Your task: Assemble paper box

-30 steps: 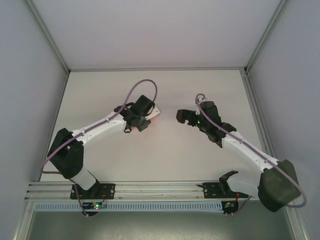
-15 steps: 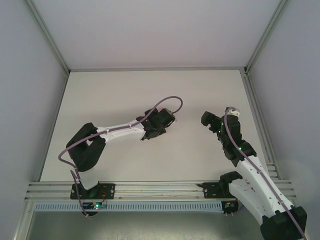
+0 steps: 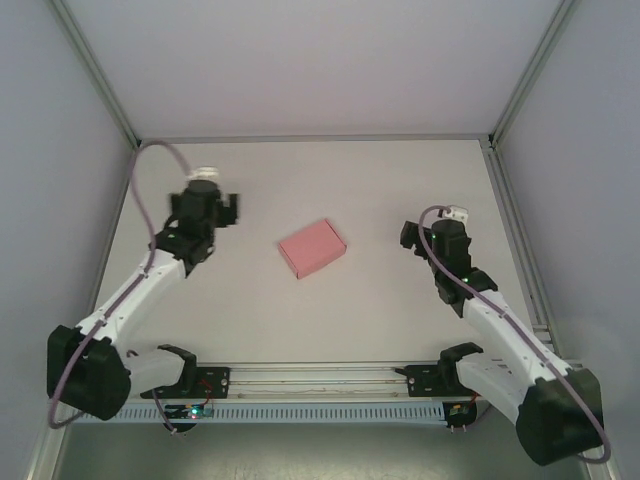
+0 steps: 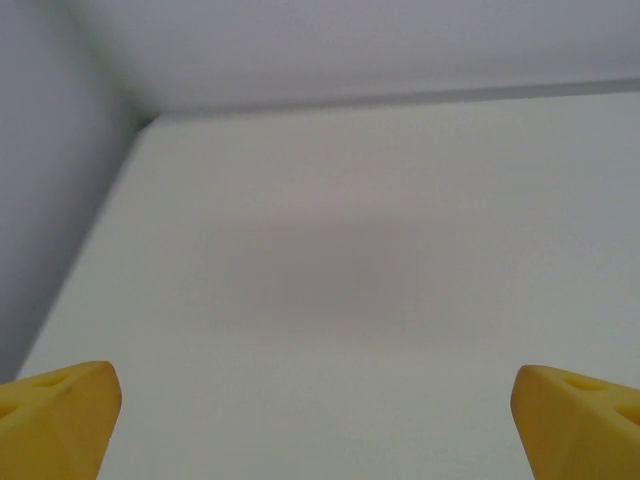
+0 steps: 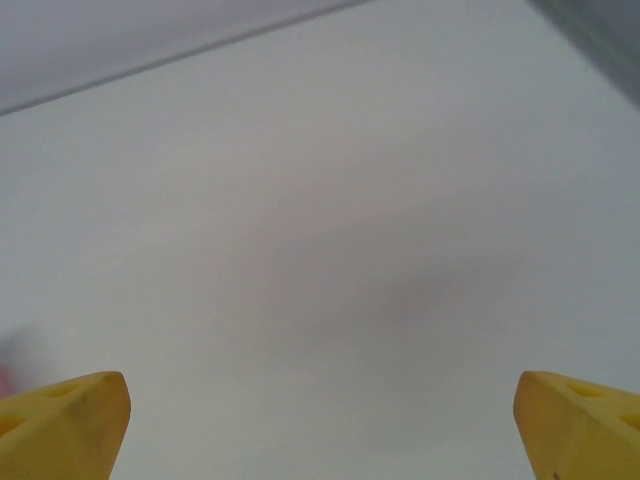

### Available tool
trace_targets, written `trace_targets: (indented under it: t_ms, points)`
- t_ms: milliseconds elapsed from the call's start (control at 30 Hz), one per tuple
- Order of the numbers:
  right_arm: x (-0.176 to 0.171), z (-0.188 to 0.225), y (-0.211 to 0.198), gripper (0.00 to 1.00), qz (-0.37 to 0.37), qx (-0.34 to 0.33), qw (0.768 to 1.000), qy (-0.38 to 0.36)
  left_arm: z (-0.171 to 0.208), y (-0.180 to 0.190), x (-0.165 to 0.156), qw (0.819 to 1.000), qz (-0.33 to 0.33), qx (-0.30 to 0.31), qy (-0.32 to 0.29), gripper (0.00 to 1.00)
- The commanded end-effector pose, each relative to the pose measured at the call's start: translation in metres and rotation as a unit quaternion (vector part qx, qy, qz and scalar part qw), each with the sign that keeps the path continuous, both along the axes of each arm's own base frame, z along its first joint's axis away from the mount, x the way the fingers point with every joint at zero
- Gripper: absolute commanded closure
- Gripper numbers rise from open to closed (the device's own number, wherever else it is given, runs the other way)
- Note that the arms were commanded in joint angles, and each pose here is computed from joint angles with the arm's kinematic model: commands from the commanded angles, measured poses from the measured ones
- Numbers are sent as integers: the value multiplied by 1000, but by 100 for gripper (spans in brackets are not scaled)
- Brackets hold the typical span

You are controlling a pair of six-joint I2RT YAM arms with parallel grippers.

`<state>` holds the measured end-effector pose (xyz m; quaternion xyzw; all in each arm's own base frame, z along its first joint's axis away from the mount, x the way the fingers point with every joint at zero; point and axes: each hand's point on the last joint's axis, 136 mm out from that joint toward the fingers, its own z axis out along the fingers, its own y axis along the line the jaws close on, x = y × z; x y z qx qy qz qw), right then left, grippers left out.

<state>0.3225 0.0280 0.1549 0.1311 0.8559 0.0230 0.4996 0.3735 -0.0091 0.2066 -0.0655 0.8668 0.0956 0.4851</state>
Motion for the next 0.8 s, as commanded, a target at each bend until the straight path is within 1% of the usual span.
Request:
trace_targets:
  t_ms: [0,67,133,233,300,333,367,433,467,500,533,567,600,633,667,700,733,767]
  points:
    - [28,16,-13,2,14,-124,990,-59,-42,63,-16,986,147,-81,0,0]
    - [41,9,-13,2,28,-167,984,-64,-55,79,-19,982,158,-100,-27,0]
    - [49,2,-16,2,23,-182,980,-73,-55,82,-19,983,139,-99,-71,0]
    - [53,-3,-22,2,12,-174,976,-126,-61,71,-19,987,83,-85,-109,0]
    - [51,-10,-22,2,28,-183,972,-147,-71,64,-19,989,52,-73,-119,0]
    - [53,-8,-20,2,36,-177,969,-166,-78,64,-20,989,49,-71,-123,0]
    - [50,-20,-18,2,48,-172,971,-160,-84,62,-20,988,41,-74,-130,0]
    - [54,-25,-22,2,50,-153,973,-163,-85,48,-12,985,-5,-76,-157,0]
    - [55,-32,-25,2,57,-139,978,-148,-88,41,-7,984,-30,-75,-158,0]
    - [57,-42,-23,2,83,-119,979,-141,-99,39,-1,986,-37,-76,-147,0]
    - [62,-37,-18,2,98,-107,975,-170,-112,38,5,986,-41,-79,-140,0]
    - [62,-42,-18,2,106,-99,977,-157,-111,32,17,983,-64,-75,-155,0]
    - [67,-42,-22,2,112,-88,981,-129,-115,20,19,984,-98,-82,-125,0]
    - [69,-42,-24,2,109,-85,982,-133,-123,20,20,989,-93,-88,-74,0]
    - [68,-38,-25,2,100,-82,979,-157,-120,17,24,988,-96,-72,-95,0]
    - [68,-37,-29,2,90,-79,980,-158,-116,16,25,986,-98,-65,-115,0]
    - [68,-40,-30,2,88,-85,982,-142,-120,23,22,991,-74,-68,-94,0]
    - [68,-42,-30,2,88,-88,983,-131,-121,23,22,991,-72,-66,-86,0]
